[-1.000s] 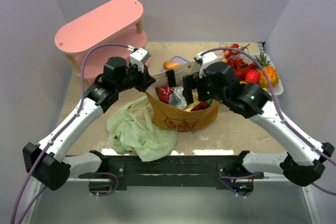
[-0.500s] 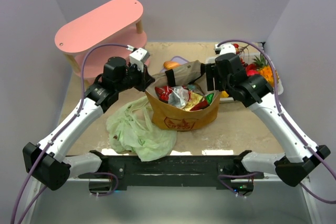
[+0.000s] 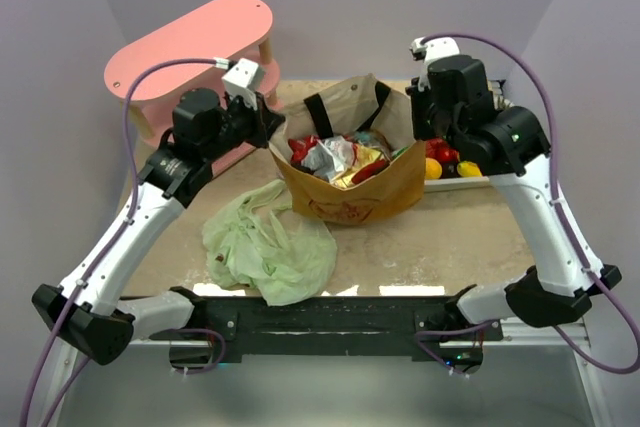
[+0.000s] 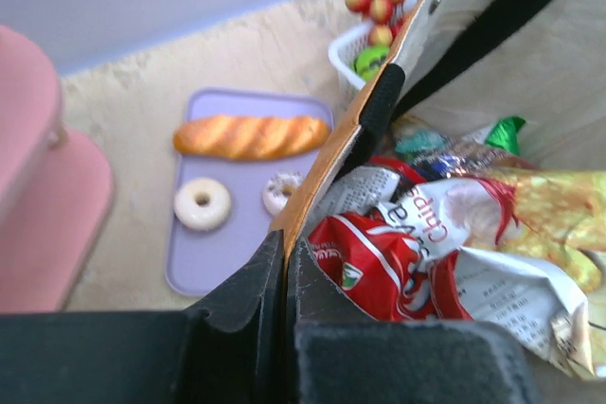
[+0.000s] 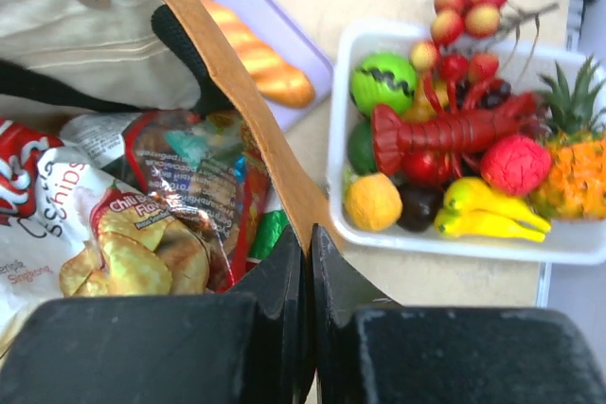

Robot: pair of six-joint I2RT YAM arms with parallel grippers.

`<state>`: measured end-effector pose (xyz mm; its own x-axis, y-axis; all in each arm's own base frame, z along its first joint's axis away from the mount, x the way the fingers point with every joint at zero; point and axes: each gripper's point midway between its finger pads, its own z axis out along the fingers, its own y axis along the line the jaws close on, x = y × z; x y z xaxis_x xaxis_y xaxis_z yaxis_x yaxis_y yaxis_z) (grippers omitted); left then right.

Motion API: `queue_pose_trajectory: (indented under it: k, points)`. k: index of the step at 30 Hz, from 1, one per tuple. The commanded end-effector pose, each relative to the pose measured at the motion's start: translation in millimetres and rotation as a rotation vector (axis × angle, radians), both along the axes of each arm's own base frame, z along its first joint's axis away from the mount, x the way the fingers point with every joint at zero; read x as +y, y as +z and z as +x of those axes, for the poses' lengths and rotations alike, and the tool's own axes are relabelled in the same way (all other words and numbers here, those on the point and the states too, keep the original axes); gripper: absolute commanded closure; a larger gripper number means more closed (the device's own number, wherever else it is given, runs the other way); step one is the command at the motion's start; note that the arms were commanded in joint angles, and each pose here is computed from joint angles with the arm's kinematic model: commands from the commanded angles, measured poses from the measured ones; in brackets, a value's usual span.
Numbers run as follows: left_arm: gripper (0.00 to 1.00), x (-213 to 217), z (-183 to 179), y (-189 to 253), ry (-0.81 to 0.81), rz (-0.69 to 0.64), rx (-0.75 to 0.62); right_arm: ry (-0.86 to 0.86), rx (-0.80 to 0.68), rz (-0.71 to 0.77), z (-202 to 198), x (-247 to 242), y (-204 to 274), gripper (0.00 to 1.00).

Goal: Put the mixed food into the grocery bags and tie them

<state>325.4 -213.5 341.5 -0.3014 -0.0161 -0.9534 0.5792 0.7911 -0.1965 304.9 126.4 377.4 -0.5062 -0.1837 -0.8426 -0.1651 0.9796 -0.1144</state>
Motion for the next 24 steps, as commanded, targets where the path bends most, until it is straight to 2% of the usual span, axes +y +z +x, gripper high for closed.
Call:
queue_pose_trajectory:
  k: [1, 6, 11, 16, 21, 22, 23, 24]
  points:
    - [1.00, 38, 9, 130, 0.211, -0.184, -0.316, 0.104, -0.229, 0.150, 1, 15, 89, 1.00]
    - [1.00, 109, 10, 159, 0.566, -0.204, -0.417, 0.351, -0.225, 0.316, -7, 95, 97, 1.00]
    - [1.00, 173, -12, 175, 0.850, -0.161, -0.508, 0.561, -0.209, 0.371, -26, 184, 102, 1.00]
    - [1.00, 214, -35, 168, 1.032, -0.072, -0.536, 0.634, -0.203, 0.403, -30, 233, 101, 1.00]
    - [1.00, 252, -65, 158, 1.207, -0.019, -0.536, 0.692, -0.154, 0.436, -28, 277, 79, 1.00]
    - [1.00, 259, -70, 149, 1.239, 0.037, -0.528, 0.700, -0.141, 0.439, -28, 283, 73, 1.00]
    - [1.00, 269, -77, 147, 1.302, 0.033, -0.527, 0.720, -0.118, 0.442, -31, 295, 65, 1.00]
    - [1.00, 272, -77, 135, 1.325, 0.116, -0.515, 0.730, -0.124, 0.453, -31, 302, 65, 1.00]
